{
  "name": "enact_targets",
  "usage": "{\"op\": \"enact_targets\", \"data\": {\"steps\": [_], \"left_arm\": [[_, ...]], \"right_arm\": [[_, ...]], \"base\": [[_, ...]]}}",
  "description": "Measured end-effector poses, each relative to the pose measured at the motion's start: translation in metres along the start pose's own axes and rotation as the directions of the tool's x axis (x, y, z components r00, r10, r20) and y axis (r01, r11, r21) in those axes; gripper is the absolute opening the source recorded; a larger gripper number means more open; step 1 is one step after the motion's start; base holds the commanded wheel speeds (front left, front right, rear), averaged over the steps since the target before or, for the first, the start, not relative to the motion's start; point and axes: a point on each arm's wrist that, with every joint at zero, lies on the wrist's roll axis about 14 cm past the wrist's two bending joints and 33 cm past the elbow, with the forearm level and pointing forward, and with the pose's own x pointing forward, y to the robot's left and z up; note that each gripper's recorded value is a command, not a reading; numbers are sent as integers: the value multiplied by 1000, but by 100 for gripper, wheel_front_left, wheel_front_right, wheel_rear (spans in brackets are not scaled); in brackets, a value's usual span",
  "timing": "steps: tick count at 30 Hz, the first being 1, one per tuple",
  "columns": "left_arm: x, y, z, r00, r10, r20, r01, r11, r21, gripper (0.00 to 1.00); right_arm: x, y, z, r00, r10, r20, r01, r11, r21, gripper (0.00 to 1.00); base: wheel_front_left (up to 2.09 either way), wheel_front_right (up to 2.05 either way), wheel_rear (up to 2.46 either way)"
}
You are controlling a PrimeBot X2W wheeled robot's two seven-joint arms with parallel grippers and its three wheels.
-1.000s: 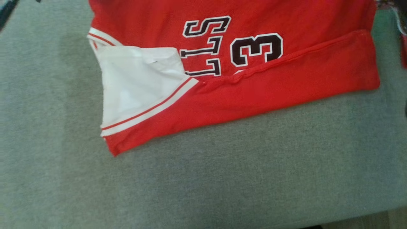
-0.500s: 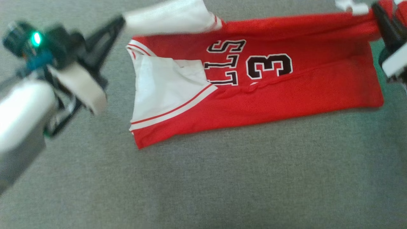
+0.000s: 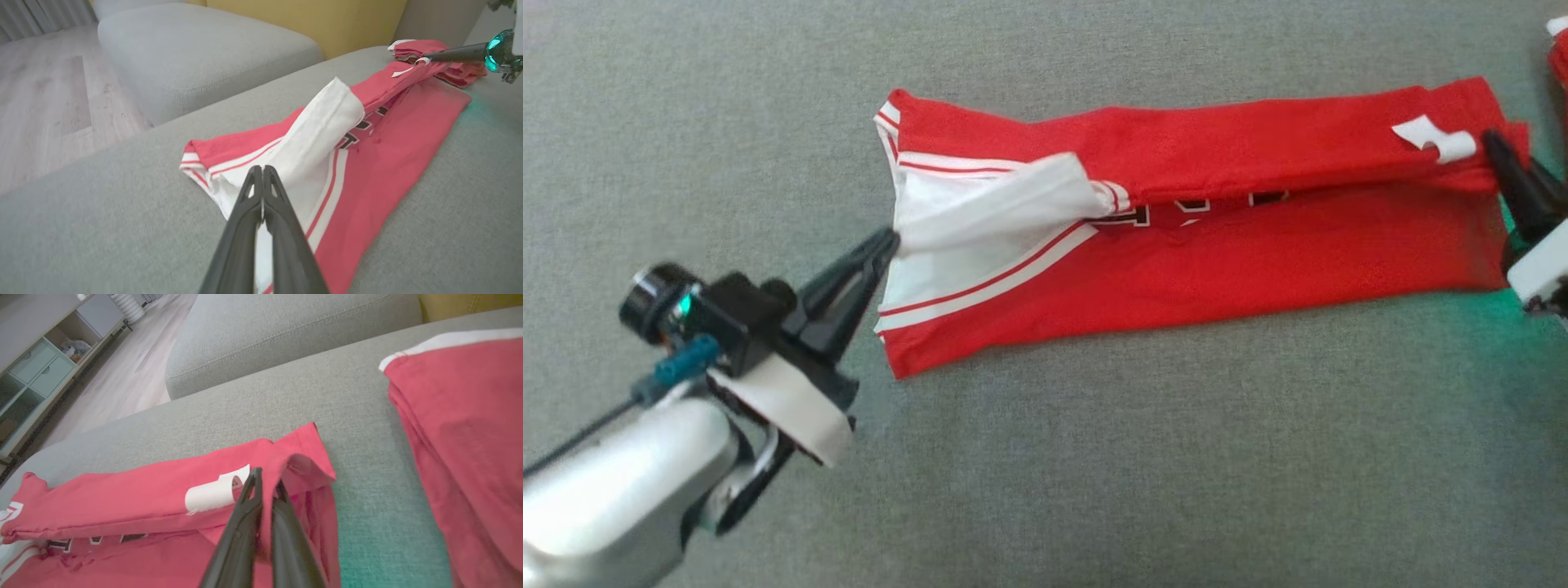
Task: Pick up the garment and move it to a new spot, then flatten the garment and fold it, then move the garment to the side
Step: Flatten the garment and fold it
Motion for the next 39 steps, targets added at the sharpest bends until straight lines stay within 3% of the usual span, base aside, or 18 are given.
{"op": "enact_targets", "data": {"steps": [1, 2, 3, 4, 5, 6, 15, 26, 35, 39], "left_arm": [[-1, -2, -6, 1000, 2, -14, -2, 1000, -15, 0], [-2, -4, -10, 1000, 2, -21, -2, 1000, -27, 0], [-3, -5, -15, 1000, 6, -26, -7, 999, -35, 0], [-2, -5, -19, 999, 12, -30, -13, 999, -42, 0], [-2, -6, -21, 999, 19, -26, -21, 999, -49, 37], [0, -6, -22, 999, 35, -15, -36, 998, -55, 100], [-3, -3, -14, 959, 268, 92, -256, 959, -117, 100], [-47, -17, 11, 826, 505, 250, -466, 862, -200, 100], [-66, -23, 22, 776, 551, 307, -496, 834, -241, 100], [-68, -15, 25, 760, 563, 325, -509, 826, -242, 100]], "right_arm": [[0, -1, -4, 1000, -3, -8, 3, 1000, -3, 2], [0, -2, -7, 1000, -7, -16, 7, 1000, -3, 14], [0, -3, -11, 1000, -9, -24, 9, 1000, -3, 32], [0, -4, -14, 999, -13, -30, 13, 1000, -4, 80], [0, -6, -17, 999, -21, -30, 21, 1000, -2, 100], [0, -7, -18, 999, -26, -19, 26, 1000, 4, 100], [-29, -15, -22, 987, -83, 141, 82, 997, 11, 100], [-60, -17, -38, 960, -162, 229, 150, 986, 69, 100], [-25, -27, -19, 957, -225, 185, 223, 974, 29, 100], [-11, -34, -36, 964, -258, 68, 259, 966, -3, 100]], "base": [[0, 0, 0], [0, 0, 0], [0, 0, 0], [0, 0, 0], [0, 0, 0], [0, 0, 0], [0, 0, 0], [0, 0, 0], [0, 0, 0], [0, 0, 0]]}}
